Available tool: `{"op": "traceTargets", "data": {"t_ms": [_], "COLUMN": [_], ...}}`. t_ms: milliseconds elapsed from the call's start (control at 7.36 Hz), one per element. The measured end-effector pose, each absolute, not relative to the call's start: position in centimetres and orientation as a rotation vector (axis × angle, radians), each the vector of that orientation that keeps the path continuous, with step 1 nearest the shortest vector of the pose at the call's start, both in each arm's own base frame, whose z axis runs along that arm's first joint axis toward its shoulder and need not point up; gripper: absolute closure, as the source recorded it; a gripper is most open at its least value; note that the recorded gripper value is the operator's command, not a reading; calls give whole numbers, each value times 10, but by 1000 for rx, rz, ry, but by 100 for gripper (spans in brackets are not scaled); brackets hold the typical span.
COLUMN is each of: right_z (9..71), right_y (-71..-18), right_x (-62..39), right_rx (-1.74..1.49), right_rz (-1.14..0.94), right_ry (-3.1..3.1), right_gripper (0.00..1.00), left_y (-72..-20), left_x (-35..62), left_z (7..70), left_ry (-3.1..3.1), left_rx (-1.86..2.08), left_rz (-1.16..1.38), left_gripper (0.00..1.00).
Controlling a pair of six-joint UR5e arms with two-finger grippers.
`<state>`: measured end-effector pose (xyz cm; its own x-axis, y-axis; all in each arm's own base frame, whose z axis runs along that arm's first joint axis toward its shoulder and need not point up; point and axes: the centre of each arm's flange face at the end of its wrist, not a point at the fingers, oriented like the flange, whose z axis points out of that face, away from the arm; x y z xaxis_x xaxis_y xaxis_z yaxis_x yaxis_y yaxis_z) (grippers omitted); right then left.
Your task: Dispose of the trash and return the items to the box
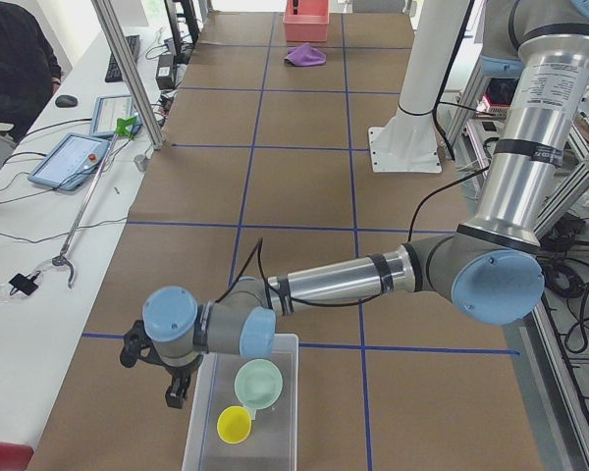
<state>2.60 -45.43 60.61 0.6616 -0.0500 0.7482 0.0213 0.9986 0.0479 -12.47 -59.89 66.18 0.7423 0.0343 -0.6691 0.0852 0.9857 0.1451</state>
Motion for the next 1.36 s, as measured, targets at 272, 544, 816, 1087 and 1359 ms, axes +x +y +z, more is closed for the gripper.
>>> {"op": "traceTargets", "data": {"t_ms": [272, 544, 816, 1087, 1359], "right_z": [591, 583, 593, 608, 647], "right_y": [-457, -459, -452, -444, -444], "right_x": [18, -28, -73, -115, -139], "right_rx": [25, -14, -47, -65, -80], "right_rz": [1, -2, -70, -160, -207], "right_ry": [-856, -831, -774, -761, -741], "right_gripper": [0, 0, 0, 0, 0], "left_y": [-603, -600, -596, -595, -594], "left_x": [-104, -68, -51, -47, -43], "left_z": [577, 534, 518, 513, 509], "left_ry": [753, 774, 785, 787, 788], "left_rx": [169, 166, 163, 166, 170], "left_rz": [-130, -173, -189, -188, -181], "left_gripper": [2, 2, 2, 2, 2]}}
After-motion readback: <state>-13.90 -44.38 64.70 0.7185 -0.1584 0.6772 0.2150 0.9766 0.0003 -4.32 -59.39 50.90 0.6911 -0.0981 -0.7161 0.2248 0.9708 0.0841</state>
